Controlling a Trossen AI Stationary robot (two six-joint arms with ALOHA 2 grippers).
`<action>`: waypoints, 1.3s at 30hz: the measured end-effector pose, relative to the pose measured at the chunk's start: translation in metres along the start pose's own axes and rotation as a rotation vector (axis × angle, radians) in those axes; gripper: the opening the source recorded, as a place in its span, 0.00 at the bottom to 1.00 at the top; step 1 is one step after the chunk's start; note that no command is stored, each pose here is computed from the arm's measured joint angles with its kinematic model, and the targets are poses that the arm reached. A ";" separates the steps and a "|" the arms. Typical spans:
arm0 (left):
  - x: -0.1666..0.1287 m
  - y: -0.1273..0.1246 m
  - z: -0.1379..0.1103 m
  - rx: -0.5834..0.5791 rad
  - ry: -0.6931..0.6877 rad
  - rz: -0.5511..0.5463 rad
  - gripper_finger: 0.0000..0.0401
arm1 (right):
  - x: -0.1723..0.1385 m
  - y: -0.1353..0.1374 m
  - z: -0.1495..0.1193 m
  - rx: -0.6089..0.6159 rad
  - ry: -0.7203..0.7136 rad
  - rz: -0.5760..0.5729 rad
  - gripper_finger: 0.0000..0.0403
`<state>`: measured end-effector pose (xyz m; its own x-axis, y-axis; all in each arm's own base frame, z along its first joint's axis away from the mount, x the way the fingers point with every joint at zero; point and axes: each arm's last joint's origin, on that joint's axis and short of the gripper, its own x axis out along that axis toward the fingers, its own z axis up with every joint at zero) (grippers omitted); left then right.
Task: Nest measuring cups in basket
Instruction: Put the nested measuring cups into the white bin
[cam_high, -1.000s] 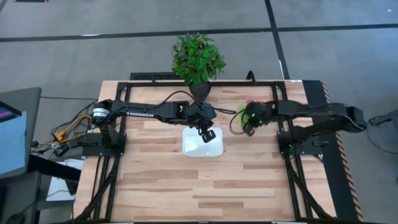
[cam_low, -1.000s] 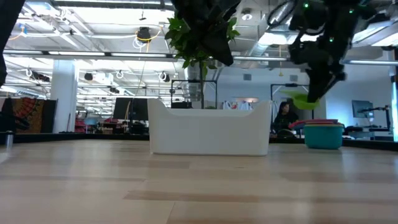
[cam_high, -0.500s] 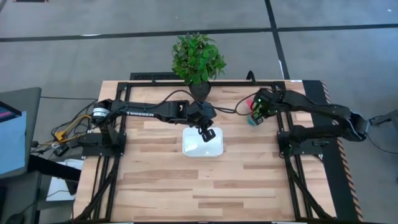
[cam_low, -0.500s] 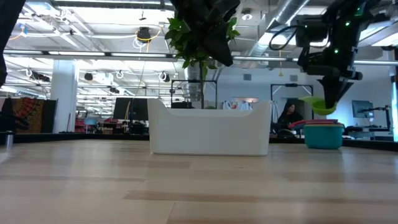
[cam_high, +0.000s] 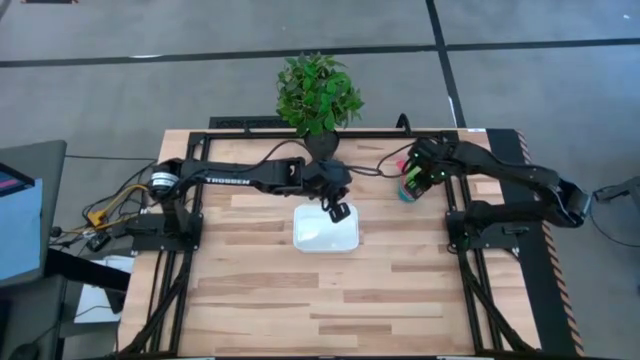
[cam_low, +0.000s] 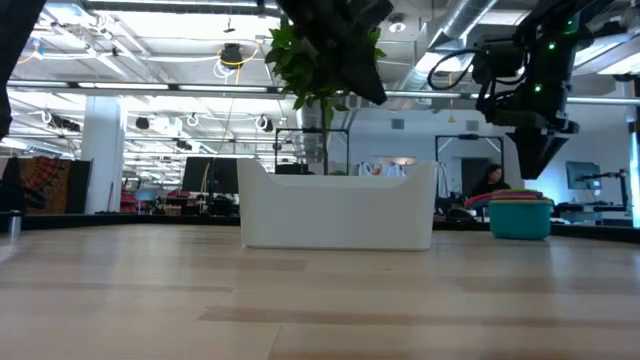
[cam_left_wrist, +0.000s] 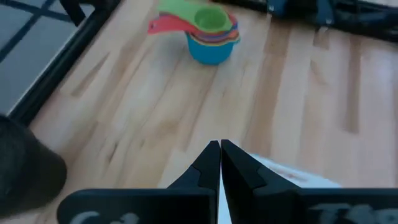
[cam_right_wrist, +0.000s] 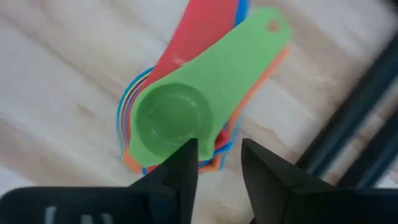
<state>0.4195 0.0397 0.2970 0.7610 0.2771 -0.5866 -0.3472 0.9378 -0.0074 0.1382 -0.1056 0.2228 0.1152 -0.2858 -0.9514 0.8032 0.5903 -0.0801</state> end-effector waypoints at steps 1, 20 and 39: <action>0.003 0.002 0.001 0.007 -0.010 0.000 0.00 | -0.002 -0.001 0.000 0.024 -0.015 -0.021 0.37; 0.107 -0.001 -0.021 0.095 -0.196 -0.105 0.00 | 0.026 -0.036 0.022 0.466 -0.014 -0.187 0.28; 0.204 0.015 -0.019 0.026 -0.206 -0.024 0.00 | 0.048 -0.043 0.025 0.404 0.111 -0.200 0.28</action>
<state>0.5591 0.1062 0.1615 0.8660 0.2888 -0.4083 -0.3149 0.9491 0.0033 0.1235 -0.1637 0.1882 -0.1105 -0.2683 -0.9570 0.9692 0.1843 -0.1636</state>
